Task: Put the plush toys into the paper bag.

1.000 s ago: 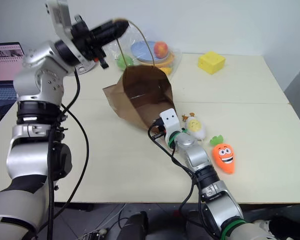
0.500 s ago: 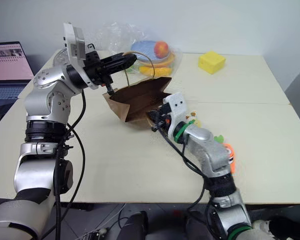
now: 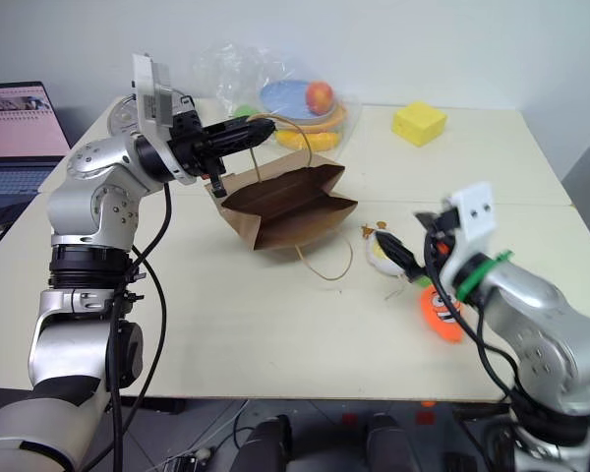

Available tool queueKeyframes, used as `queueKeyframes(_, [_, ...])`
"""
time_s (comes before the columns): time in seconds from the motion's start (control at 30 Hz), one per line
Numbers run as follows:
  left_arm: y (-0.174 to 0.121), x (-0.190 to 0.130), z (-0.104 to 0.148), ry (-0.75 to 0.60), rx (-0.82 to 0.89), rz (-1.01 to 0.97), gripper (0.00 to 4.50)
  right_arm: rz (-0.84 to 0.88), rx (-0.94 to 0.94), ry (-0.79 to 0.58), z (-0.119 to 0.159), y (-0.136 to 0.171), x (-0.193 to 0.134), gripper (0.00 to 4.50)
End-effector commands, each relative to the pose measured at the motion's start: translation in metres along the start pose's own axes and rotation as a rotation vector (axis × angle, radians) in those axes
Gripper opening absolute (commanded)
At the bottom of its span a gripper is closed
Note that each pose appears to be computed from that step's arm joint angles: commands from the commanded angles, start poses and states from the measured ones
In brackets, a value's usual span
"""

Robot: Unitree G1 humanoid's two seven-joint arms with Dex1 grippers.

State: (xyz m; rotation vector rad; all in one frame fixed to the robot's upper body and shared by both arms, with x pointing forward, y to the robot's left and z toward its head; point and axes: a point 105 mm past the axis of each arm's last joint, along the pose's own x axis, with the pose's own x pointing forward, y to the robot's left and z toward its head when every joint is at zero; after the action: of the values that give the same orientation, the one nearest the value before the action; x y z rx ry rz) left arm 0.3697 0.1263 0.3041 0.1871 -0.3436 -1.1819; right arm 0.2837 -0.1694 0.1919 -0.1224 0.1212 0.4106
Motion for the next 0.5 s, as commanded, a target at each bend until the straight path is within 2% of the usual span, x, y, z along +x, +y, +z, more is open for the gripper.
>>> queueKeyframes(0.03, [-0.001, 0.0, 0.016, -0.027, 0.039, -0.017, 0.0, -0.138, -0.066, -0.002, -0.007, -0.01, -0.018, 4.47])
queueKeyframes(0.17, [0.0, 0.001, 0.012, -0.024, 0.033, -0.014, 0.0, -0.137, -0.004, 0.094, -0.045, 0.003, -0.022, 4.47])
queueKeyframes(0.5, [0.0, 0.002, 0.015, -0.022, 0.037, -0.02, 0.0, -0.274, -0.023, 0.192, -0.07, -0.01, -0.036, 4.47])
